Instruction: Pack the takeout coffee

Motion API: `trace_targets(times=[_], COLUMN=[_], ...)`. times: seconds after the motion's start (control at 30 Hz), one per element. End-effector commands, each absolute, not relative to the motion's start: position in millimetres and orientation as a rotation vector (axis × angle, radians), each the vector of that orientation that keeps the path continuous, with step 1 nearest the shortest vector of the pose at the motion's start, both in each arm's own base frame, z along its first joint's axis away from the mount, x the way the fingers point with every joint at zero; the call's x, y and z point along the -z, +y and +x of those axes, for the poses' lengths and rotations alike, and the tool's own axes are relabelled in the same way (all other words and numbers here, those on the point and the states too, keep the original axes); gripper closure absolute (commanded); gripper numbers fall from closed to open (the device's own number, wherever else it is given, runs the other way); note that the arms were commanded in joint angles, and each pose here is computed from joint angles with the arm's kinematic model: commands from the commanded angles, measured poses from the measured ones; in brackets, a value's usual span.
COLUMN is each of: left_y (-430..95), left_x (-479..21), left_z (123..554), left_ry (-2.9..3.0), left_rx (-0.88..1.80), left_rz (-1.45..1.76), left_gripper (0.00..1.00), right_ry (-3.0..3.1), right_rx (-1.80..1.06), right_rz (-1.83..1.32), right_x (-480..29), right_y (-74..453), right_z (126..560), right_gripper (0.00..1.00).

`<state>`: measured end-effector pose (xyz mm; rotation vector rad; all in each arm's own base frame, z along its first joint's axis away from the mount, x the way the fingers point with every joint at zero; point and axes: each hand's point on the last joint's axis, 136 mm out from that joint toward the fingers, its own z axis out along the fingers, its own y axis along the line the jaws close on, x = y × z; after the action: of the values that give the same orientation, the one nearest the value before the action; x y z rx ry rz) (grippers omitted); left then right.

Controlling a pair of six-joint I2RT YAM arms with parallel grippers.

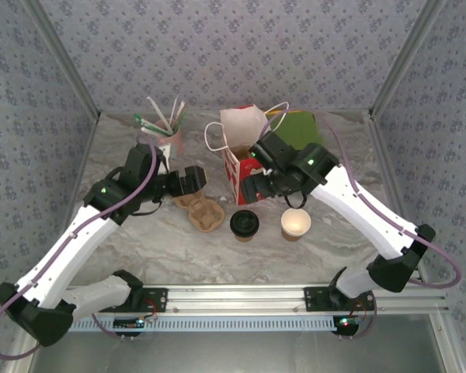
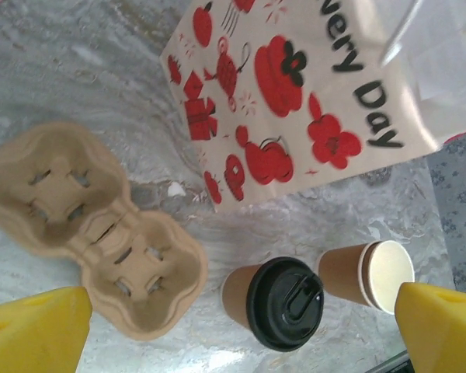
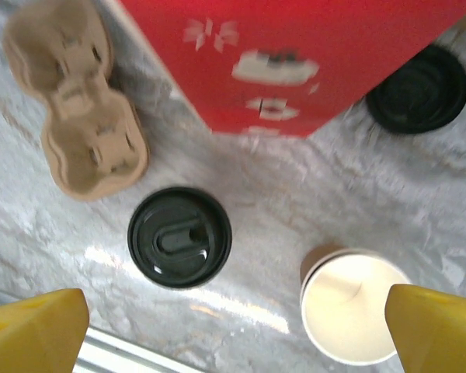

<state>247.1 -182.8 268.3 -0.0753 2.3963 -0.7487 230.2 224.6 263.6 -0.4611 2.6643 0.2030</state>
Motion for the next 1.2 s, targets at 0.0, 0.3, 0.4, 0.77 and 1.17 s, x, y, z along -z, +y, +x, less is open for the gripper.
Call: trace_targets(times=[0.0,0.3,0.4,0.77,1.17], left_y=[-170,-161,-159,-157,-157], left_x=[-252,-224,-218,-206,-203], left_z=[235,218,215,211,211], left_ry=[2.422,2.455,2.464,2.488,2.487], left_rx=[0.718,0.73,0.724,0.715,0.714], left_rz=[-0.137,-0.187,-0.181,-0.177,-0.185], left_gripper=[0.0,0.0,0.0,0.0,0.0], right_ry=[2.78,2.889,2.928,3.008,3.05], right_rx=[-0.178,-0.211,-0.18,-0.075,-0.041], right_rz=[-0.42,-0.368,-0.354,-0.366,-0.366], right_x=[-240,-192,-179,-145,-133], right_y=[224,248,250,264,271], right_z=[207,181,176,174,179], right_gripper=[0.0,0.0,0.0,0.12,0.12])
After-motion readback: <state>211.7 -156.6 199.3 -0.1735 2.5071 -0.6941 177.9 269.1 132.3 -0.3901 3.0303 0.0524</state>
